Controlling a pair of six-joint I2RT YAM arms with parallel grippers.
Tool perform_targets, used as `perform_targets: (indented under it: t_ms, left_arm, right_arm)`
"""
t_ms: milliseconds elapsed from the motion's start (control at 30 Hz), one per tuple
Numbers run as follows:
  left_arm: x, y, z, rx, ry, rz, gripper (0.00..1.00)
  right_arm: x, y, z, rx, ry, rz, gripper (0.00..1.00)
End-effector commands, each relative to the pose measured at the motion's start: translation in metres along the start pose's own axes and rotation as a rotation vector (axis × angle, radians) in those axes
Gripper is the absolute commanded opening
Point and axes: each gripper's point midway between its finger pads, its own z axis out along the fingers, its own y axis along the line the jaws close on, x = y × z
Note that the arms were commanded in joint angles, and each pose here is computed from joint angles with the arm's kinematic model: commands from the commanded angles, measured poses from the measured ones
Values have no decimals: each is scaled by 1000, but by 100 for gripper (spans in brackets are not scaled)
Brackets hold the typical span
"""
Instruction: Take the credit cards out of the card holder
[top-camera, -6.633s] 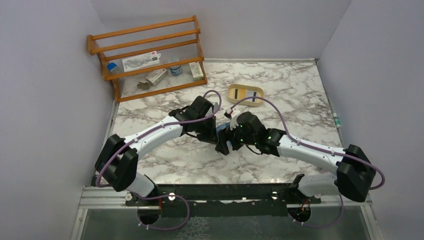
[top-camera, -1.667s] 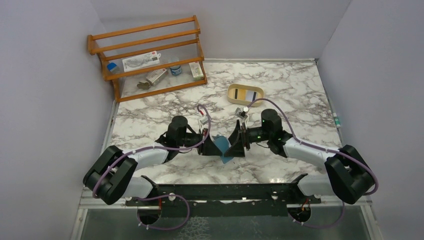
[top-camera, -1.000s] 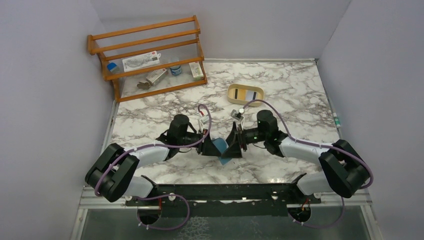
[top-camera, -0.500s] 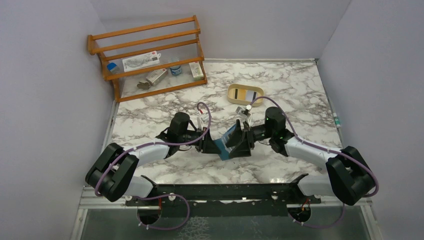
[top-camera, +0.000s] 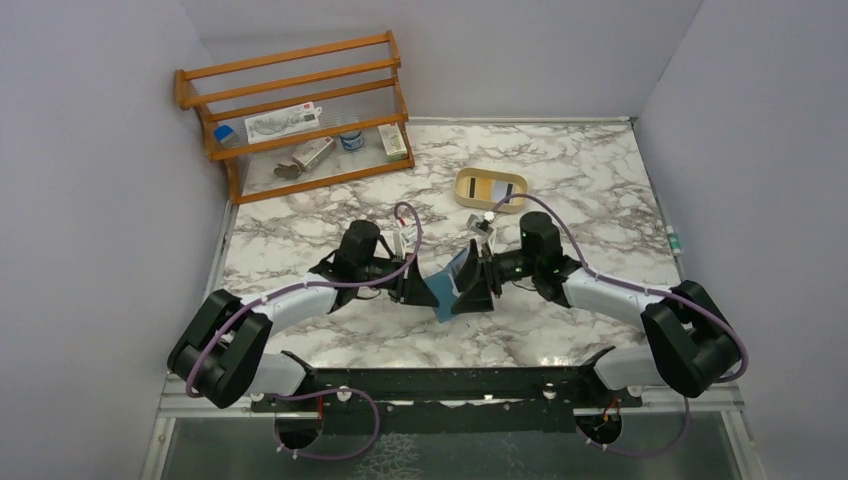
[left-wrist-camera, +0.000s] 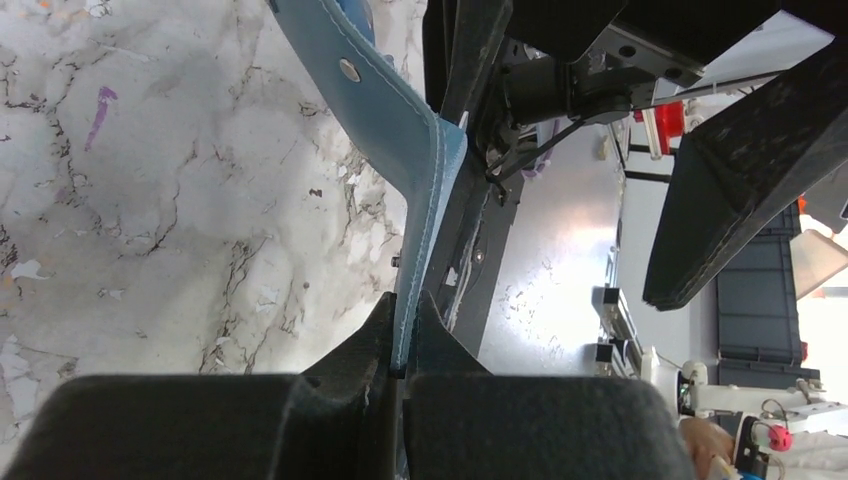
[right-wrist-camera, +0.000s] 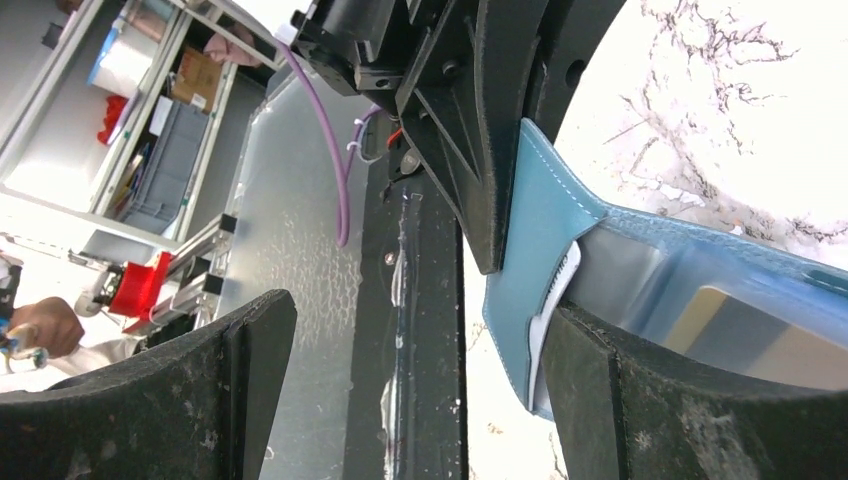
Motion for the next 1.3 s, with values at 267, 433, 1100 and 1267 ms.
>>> perform_targets:
  t_ms: [267,433,1100,1267]
  left_arm:
    - [-65,-24,-7,40,-149,150,0]
    - [-57,-12,-4,30,-108,83,8]
    - [-31,38,-23,-247,-65,-108,33]
    - [-22,28,-16,-120,-159,-184,35]
  right_arm:
    - [43,25,37,-146,125,86,93]
    - [41,27,42,-166,119,74,92]
    - [49,30,32,-163,83,96,91]
    - [47,23,34,-135,48,118,91]
